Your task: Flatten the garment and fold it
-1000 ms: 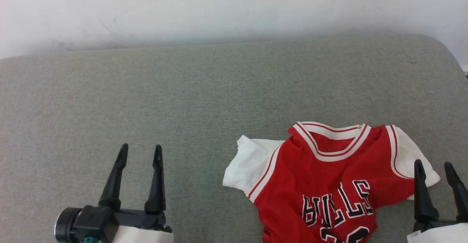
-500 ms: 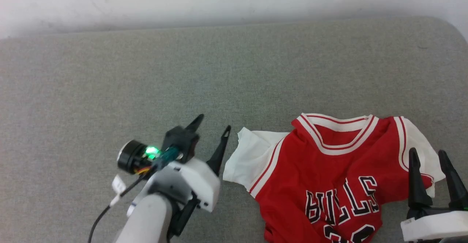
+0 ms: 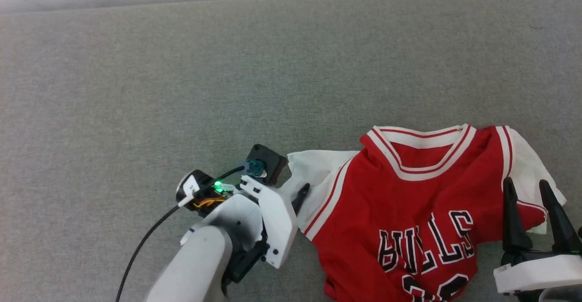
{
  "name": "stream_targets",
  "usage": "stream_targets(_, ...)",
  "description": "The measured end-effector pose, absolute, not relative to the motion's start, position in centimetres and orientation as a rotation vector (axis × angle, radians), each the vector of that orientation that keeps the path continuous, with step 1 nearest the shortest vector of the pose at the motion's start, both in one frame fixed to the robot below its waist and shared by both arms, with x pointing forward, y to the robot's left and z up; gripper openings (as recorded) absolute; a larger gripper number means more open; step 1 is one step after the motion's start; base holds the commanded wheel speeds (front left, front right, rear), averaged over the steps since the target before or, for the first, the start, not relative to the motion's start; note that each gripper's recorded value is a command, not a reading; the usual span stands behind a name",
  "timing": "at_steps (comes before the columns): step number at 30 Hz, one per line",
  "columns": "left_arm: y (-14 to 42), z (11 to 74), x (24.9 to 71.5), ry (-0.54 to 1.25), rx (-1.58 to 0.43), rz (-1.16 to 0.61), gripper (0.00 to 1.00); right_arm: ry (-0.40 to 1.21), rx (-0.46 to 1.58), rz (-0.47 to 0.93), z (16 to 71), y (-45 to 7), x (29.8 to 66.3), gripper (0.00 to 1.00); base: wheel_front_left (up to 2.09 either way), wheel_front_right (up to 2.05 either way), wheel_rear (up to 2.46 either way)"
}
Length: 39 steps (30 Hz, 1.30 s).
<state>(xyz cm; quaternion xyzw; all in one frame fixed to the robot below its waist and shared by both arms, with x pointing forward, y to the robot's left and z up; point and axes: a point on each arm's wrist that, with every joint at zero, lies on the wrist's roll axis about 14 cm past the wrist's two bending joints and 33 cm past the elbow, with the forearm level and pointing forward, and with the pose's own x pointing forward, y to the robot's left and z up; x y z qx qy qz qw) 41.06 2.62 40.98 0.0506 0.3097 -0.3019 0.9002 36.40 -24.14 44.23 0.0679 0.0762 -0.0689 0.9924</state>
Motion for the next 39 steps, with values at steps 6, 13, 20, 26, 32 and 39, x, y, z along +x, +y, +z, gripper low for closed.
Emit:
stream_targets(6,0.9,39.7,39.3,0.747,0.077,-0.708,1.0,0.186,0.137,-0.148,43.2,-24.3,36.0,1.0,0.0,0.0,0.0)
stream_targets(13,1.4,38.5,39.2,0.804,0.154,-0.717,0.0,0.188,0.144,-0.135,43.1,-23.8,36.4,1.0,0.0,0.0,0.0)
stream_targets(20,2.2,38.2,40.0,0.773,0.135,-0.677,0.0,0.188,0.146,-0.13,43.0,-23.7,36.6,1.0,0.0,0.0,0.0)
stream_targets(26,2.8,39.6,40.7,0.702,0.028,-0.602,0.0,0.175,0.148,-0.118,43.6,-23.4,36.7,1.0,0.0,0.0,0.0)
stream_targets(32,7.8,42.6,42.4,0.57,-0.122,-0.373,0.0,0.15,0.143,-0.092,44.9,-22.8,36.9,1.0,0.0,0.0,0.0)
stream_targets(39,17.7,42.4,39.1,0.548,-0.237,-0.04,0.0,0.139,0.141,-0.062,45.8,-22.0,37.2,1.0,0.0,0.0,0.0)
